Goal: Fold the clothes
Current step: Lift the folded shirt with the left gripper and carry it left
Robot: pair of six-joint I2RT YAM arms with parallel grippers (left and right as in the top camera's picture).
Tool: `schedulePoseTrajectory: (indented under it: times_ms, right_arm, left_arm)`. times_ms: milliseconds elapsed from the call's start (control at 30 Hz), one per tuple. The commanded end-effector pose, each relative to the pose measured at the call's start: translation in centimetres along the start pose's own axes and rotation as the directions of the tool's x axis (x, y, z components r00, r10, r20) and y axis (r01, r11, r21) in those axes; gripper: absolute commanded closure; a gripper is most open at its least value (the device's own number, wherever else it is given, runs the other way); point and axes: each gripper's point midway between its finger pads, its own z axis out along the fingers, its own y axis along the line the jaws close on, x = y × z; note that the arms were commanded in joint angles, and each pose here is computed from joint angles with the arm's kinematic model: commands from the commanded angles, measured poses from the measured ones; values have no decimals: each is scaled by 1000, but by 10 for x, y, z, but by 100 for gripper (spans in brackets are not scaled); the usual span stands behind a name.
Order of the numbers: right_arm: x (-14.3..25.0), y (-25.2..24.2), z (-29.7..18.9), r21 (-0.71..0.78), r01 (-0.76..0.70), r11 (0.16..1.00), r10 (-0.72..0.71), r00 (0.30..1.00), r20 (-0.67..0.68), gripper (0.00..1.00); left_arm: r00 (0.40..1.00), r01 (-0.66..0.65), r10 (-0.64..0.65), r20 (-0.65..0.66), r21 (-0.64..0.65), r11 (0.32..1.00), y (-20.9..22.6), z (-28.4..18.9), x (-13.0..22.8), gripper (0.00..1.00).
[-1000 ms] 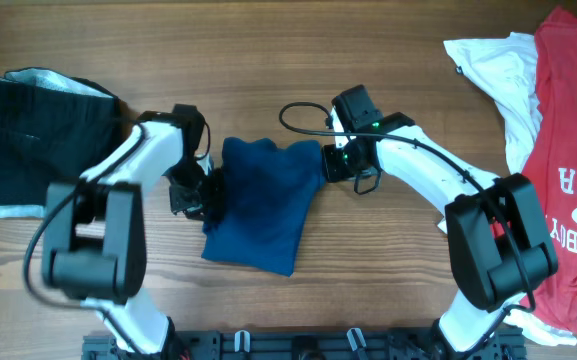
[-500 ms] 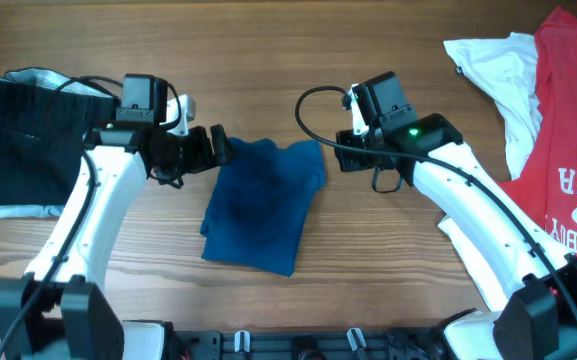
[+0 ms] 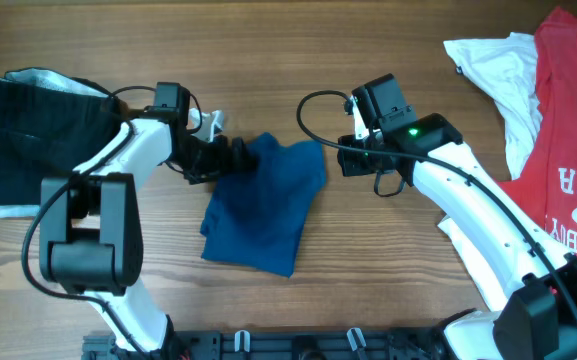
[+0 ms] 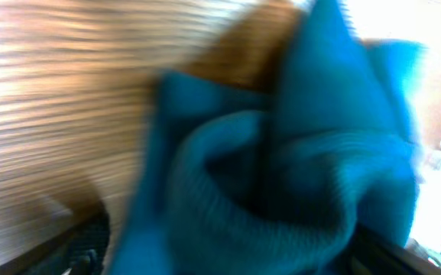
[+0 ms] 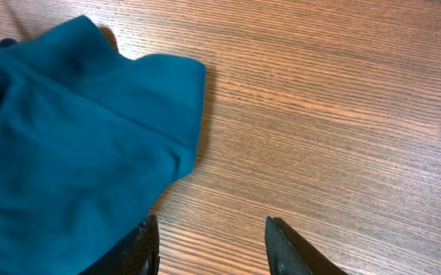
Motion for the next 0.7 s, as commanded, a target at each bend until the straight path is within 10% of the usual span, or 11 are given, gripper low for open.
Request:
schedulePoseTrajectory:
  times_ms: [0,267,500,667]
  right_arm:
    - [-6,-1,-4,15,-13,1000,13,1000,23,55]
    - [-3,-2,-4,22,-13,1000,13,1000,13,55]
    - [0,-20,-11,108,-51,993,49,999,19,56]
    - [-6,-26,-26,103,-77,992,70,995,65,56]
  left_arm:
    - [987,-67,83,-136,116,991,-23,34,30,23]
    - [984,-131,140,-108,90,987,-30,36,25,96]
    - [975,-126,139,172,-86,988,-25,-67,-29,96]
    - [866,7,81,494,-173,985,2,-180,-58,96]
